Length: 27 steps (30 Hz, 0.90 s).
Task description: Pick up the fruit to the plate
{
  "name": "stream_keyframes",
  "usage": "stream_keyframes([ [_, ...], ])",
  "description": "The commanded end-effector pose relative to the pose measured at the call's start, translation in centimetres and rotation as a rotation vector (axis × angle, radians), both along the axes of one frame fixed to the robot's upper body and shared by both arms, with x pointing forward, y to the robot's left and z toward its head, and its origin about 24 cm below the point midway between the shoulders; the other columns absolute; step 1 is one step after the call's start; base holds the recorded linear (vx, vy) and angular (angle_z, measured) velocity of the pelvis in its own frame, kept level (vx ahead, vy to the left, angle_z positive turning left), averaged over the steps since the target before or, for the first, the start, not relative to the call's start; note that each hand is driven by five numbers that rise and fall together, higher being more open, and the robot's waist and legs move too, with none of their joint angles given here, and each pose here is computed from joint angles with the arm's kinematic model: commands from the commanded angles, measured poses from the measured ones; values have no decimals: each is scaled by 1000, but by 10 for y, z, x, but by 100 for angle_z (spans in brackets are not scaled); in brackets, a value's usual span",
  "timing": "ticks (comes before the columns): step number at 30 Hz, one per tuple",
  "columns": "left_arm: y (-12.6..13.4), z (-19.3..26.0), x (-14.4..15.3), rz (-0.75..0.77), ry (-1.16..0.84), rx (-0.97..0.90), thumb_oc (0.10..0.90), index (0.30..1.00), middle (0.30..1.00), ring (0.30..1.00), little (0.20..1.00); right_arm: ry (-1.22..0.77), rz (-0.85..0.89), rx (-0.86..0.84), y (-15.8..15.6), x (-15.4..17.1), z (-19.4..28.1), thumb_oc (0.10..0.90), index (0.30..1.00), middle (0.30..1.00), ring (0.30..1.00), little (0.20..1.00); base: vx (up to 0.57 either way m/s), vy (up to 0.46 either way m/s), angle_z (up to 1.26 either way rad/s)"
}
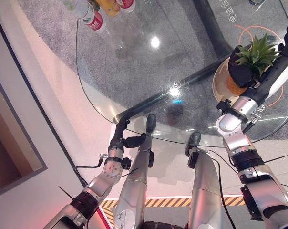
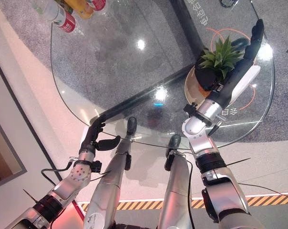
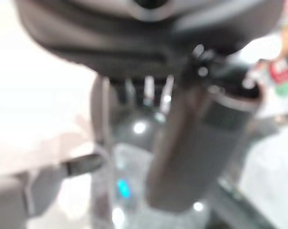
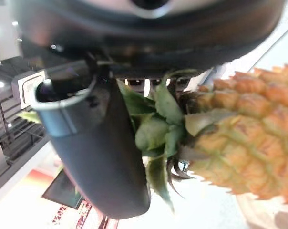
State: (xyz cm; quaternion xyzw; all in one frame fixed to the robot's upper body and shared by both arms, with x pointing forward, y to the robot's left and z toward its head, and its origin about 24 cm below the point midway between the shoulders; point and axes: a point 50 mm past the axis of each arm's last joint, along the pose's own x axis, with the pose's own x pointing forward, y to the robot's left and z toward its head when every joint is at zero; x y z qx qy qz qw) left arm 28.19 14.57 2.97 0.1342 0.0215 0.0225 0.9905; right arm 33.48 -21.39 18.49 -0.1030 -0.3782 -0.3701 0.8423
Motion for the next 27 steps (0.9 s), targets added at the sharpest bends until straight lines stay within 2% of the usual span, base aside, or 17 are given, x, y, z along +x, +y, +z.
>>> stream_keyframes([
  [1,1,12,-4,-9,-86,-33,800,900,900,900,900,-173,56,-116,9,-14,31,800,900,900,900,900,0,0,0],
  [13,10,10,-5,19,-82,-27,800,900,900,900,900,-151,26,-116,11,-23,23,800,900,900,900,900,0,-6,0],
  [27,19,9,-8,32,-74,-24,800,900,900,900,900,-160,-37,-194,14,-34,23,800,900,900,900,900,0,0,0],
])
